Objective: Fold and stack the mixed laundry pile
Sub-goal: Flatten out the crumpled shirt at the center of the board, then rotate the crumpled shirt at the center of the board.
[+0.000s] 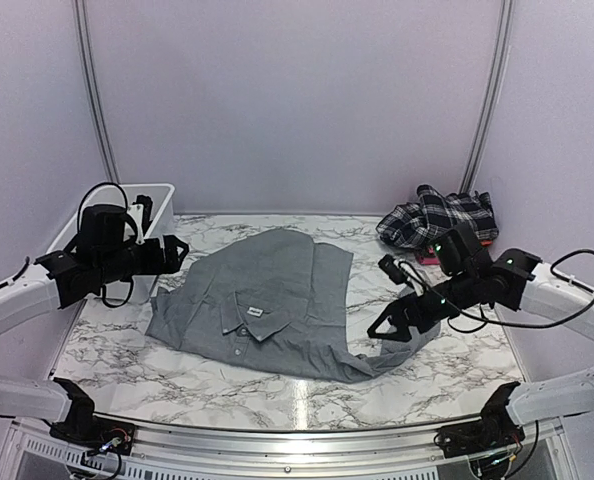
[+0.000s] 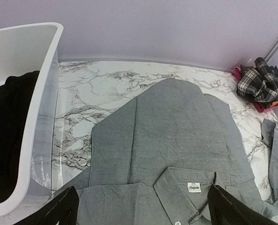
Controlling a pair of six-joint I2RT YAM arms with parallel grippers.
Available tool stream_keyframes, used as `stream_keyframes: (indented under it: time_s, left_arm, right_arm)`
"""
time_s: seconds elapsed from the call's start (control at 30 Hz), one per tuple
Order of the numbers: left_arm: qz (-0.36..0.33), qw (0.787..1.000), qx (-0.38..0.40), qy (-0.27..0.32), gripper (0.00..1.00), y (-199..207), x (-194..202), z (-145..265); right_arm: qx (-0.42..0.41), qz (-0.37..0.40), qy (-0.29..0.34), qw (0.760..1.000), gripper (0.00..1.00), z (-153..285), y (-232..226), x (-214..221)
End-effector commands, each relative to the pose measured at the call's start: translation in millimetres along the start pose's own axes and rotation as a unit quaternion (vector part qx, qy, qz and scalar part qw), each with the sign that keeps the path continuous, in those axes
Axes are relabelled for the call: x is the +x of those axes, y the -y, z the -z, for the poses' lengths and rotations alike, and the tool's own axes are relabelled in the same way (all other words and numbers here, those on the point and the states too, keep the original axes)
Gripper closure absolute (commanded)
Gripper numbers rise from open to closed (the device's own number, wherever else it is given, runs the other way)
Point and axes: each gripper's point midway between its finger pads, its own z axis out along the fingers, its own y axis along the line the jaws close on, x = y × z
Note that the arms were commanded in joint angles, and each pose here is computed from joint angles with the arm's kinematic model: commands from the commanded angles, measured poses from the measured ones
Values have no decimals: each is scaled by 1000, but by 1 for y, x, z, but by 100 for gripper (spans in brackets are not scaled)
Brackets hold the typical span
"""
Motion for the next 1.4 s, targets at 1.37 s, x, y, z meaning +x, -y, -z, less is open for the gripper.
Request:
stream_keyframes:
  time_s: [1.37]
  left_arm:
    - [56, 925, -119, -356, 31, -3, 174, -133]
  right_arm:
    - [107, -197, -96, 970, 33, -155, 205, -37]
